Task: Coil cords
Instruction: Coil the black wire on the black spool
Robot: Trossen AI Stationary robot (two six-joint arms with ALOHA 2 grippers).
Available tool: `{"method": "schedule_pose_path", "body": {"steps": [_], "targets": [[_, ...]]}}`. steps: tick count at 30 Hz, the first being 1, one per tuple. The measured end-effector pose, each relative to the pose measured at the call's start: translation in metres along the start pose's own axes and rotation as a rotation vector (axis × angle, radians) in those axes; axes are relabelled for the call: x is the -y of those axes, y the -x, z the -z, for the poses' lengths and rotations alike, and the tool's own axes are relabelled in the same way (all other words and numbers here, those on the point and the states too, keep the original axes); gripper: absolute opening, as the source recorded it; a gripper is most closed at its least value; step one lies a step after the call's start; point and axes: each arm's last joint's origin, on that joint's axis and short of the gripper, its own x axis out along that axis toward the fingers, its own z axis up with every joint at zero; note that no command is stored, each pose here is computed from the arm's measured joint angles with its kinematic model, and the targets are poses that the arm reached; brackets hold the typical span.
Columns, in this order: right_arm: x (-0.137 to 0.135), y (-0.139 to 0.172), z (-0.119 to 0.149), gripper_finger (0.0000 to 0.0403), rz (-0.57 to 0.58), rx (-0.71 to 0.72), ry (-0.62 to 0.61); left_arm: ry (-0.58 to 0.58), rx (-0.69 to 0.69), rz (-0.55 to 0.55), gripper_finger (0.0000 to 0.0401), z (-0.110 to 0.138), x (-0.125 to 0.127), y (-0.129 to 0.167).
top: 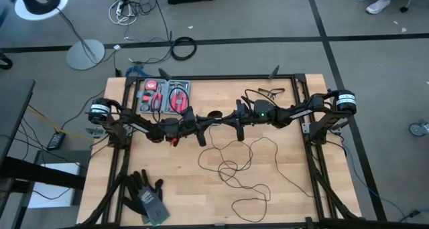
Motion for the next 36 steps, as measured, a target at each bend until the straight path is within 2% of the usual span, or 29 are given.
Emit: {"method": "schedule_pose_path", "body": {"steps": [5,8,13,18,21,26,30,36], "targets": [[0.0,0.0,0.0,0.0003,-0.011,-0.002,-0.006,0.007,-0.003,0.015,0.0091,0.0,0.001,0.0],[-0.001,0.0,0.0,0.0002,-0.021,-0.005,-0.015,0.012,-0.011,0.071,0.0114,-0.004,0.002,0.003],[0.0,0.0,0.0,0.0001,-0.041,-0.012,-0.017,0.0,-0.013,0.126,0.0125,-0.014,0.0,0.018],[0.004,0.006,-0.001,0.0001,-0.072,-0.072,-0.013,-0.031,-0.085,0.062,0.0125,-0.017,-0.009,0.039],[0.01,0.011,-0.001,0.0001,-0.148,-0.137,0.004,-0.009,-0.126,0.037,0.0125,-0.015,-0.012,0.043],[0.017,0.009,-0.014,0.0001,-0.353,-0.165,0.007,0.016,-0.193,0.033,0.0125,-0.007,-0.013,0.04],[0.025,0.006,-0.024,0.0,-0.444,-0.191,0.049,0.031,-0.189,0.093,0.0125,-0.011,-0.007,0.036],[0.041,0.008,-0.041,0.0,-0.547,-0.153,0.065,0.04,-0.165,0.099,0.0125,-0.017,-0.004,0.031]]}}
